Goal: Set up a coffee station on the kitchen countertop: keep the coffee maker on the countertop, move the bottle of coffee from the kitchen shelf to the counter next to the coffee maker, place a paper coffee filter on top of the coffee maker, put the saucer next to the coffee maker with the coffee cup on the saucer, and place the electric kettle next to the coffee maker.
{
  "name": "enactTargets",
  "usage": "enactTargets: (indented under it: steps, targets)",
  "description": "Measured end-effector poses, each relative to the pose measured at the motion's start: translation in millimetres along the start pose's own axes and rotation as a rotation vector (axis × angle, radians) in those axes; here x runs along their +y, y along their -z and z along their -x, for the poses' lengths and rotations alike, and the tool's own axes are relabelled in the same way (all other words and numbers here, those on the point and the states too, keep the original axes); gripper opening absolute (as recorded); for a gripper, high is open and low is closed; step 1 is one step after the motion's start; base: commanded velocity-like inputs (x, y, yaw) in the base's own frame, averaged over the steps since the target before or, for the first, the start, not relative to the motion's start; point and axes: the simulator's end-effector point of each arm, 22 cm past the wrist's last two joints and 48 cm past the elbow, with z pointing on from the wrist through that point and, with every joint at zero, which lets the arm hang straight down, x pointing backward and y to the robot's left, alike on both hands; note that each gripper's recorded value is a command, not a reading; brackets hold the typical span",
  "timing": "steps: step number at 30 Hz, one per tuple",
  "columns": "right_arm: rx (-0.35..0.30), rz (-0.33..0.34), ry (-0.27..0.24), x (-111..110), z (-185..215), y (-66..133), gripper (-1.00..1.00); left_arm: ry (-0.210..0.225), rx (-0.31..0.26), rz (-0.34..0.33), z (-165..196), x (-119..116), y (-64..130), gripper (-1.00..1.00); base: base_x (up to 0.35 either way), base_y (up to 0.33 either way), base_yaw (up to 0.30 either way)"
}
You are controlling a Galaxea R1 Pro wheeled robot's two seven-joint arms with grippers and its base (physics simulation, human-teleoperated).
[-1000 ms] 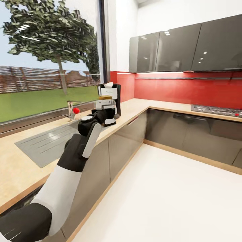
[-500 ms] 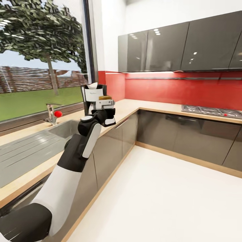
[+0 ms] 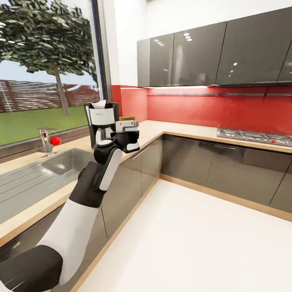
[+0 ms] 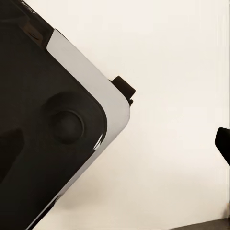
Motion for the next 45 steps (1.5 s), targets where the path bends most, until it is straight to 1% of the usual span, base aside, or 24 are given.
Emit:
enactTargets:
  steps: [19,25,39,45]
  targets:
    - [-0.002,0.0,0.001,0.2,1.2,-0.4,1.0,0.001,-0.001,0.0,0.2,0.0,-0.2,-1.0,0.247,-0.194,0.001]
    - [-0.002,-0.002,0.0,-0.1,1.4,-0.5,1.0,0.0,-0.002,0.002,0.2,0.4,-0.3,-1.0,0.048,-0.026,0.141]
    - [-0.002,-0.001,0.001,0.0,1.5,-0.6,1.0,0.0,-0.002,0.002,0.1,0.5,-0.3,-1.0,0.002,-0.001,0.262]
    - [-0.002,-0.015,0.0,-3.2,1.3,-0.5,1.0,0.0,-0.002,0.002,0.2,0.5,-0.3,-1.0,0.0,0.0,0.087]
